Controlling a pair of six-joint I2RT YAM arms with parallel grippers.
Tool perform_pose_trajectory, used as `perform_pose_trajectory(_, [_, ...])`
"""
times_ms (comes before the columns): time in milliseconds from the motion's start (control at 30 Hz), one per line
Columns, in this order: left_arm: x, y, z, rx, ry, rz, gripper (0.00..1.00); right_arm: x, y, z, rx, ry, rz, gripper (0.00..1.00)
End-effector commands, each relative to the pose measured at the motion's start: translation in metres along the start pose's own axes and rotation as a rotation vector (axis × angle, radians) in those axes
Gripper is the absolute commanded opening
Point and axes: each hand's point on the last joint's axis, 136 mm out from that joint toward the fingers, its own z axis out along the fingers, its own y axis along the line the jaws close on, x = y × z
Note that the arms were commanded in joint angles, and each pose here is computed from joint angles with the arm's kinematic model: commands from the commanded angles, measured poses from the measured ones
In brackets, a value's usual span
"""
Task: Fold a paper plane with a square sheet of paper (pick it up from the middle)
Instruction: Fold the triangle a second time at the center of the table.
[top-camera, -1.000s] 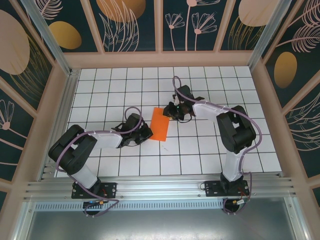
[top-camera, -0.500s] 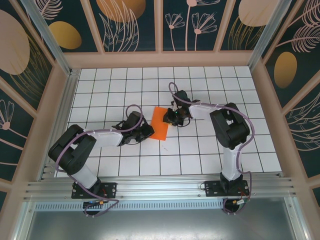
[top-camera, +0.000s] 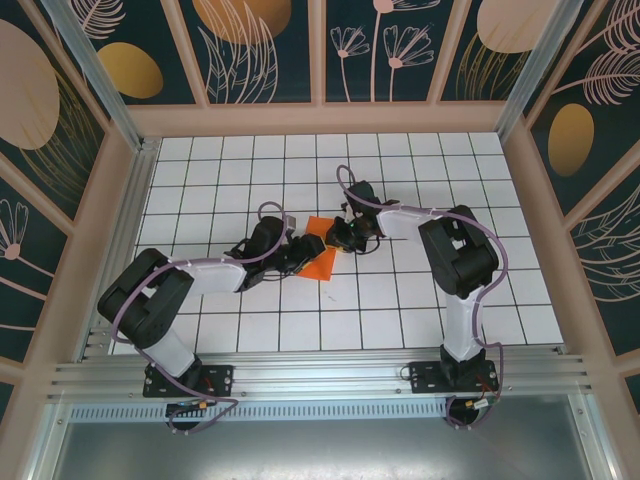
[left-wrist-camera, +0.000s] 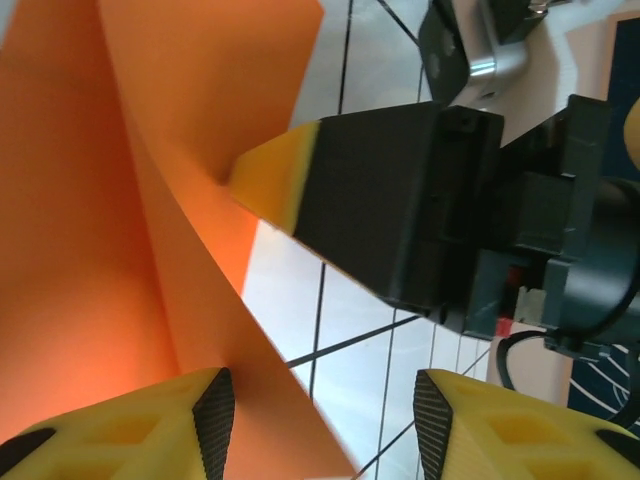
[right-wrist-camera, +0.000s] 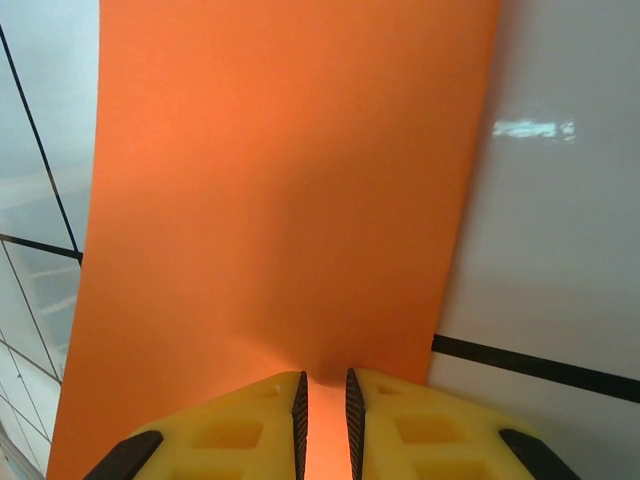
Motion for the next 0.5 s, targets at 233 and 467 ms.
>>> perform_pose_trajectory(233, [-0.001,0.005,0.026,0.018,0.026,-0.003,0.52,0.015,0.000,0.009,-0.023,0.056,0.003,0.22])
perform_pose_trajectory(467, [-0.002,0.018,0.026,-0.024,0.006,-0.013,0.42,-0.004,0.015,-0.017,-0.091,-0.003,-0.024,0.23])
